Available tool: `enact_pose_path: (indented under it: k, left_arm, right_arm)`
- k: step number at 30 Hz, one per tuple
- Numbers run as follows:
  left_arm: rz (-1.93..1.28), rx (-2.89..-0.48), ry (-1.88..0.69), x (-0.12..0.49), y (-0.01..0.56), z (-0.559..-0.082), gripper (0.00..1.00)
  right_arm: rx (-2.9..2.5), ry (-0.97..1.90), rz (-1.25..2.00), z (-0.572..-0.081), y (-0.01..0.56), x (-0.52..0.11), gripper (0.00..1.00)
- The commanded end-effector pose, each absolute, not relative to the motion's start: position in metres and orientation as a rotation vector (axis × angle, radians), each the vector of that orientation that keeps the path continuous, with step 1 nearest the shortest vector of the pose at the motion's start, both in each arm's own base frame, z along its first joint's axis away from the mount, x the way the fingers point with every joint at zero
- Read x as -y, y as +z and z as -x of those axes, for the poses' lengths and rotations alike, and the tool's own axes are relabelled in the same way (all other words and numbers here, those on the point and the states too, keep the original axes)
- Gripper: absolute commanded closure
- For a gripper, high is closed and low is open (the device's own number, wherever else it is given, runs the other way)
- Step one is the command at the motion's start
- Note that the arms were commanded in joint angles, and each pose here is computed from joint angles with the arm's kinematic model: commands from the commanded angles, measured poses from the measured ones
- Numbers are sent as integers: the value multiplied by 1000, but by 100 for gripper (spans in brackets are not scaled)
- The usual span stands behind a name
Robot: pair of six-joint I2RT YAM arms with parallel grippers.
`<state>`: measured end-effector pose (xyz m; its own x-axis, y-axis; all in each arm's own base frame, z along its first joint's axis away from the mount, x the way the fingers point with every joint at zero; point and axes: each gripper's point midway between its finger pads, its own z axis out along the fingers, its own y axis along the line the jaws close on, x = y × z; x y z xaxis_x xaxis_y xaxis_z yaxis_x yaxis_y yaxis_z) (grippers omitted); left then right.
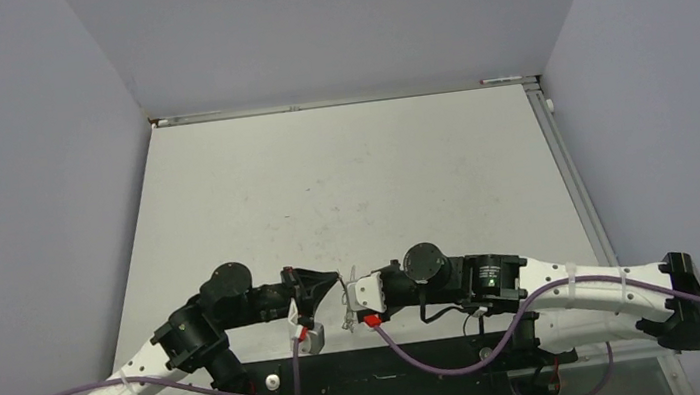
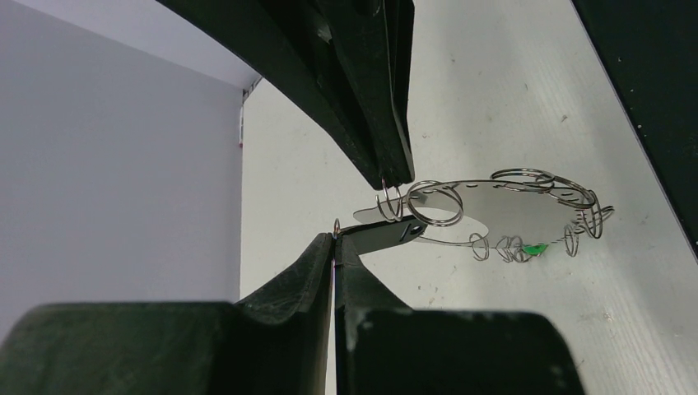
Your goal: Put the keys on the keyring
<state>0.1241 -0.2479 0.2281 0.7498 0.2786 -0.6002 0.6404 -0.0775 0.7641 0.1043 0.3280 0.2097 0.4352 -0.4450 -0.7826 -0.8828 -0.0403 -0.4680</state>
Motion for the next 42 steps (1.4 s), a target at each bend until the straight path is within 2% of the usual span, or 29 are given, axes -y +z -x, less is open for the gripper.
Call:
enact_pose_path:
  k: [1, 42]
  left_arm:
    - [-1688, -722, -345, 249, 226, -121, 100]
    - [-1764, -683, -466, 255, 213, -97, 100]
  right_arm:
    - [-1093, 583, 1581, -106, 249, -341, 95]
    - [-1133, 563, 1592, -115, 239, -347, 95]
